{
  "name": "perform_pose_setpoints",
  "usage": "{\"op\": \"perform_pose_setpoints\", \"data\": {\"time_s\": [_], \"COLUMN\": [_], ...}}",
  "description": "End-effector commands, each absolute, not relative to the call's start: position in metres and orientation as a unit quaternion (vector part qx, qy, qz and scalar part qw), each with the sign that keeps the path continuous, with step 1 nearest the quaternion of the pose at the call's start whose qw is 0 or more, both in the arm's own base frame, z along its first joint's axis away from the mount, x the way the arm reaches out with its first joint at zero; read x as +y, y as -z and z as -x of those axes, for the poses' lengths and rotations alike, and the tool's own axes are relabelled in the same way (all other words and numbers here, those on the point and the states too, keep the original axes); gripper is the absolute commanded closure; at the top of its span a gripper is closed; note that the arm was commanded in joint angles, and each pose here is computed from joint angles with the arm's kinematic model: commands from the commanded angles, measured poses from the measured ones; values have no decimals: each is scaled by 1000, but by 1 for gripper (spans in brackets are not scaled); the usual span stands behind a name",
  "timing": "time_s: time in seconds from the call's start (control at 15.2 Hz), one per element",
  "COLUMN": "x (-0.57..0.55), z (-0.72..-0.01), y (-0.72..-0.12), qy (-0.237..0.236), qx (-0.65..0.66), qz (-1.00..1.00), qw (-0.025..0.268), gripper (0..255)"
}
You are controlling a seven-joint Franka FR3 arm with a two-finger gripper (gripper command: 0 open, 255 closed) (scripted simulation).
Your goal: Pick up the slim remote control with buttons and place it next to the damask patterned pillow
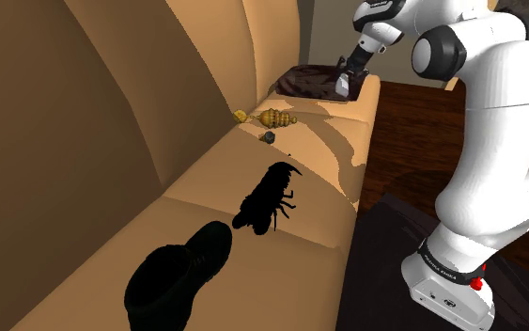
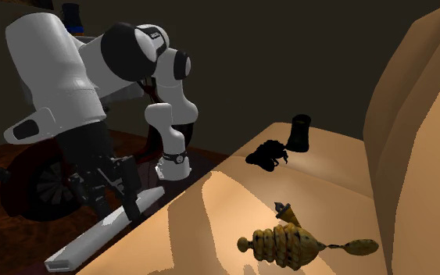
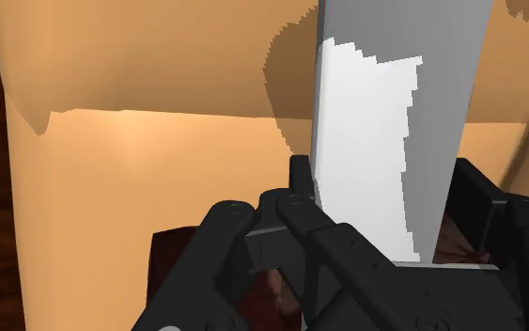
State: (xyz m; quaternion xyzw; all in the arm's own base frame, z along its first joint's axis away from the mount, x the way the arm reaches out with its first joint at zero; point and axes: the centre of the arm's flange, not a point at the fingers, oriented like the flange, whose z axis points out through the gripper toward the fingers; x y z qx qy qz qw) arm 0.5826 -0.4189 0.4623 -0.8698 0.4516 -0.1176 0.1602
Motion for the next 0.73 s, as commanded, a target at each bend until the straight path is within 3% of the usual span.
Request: {"op": "perform_pose_setpoints", "data": {"time_s": [0.0, 0.66], "x": [-419, -419], "z": [-583, -583], "y": [-451, -398], "qy": [118, 118], "qx": [452, 452], "qz": [870, 870], "qw": [160, 160], "gripper": [255, 255]}}
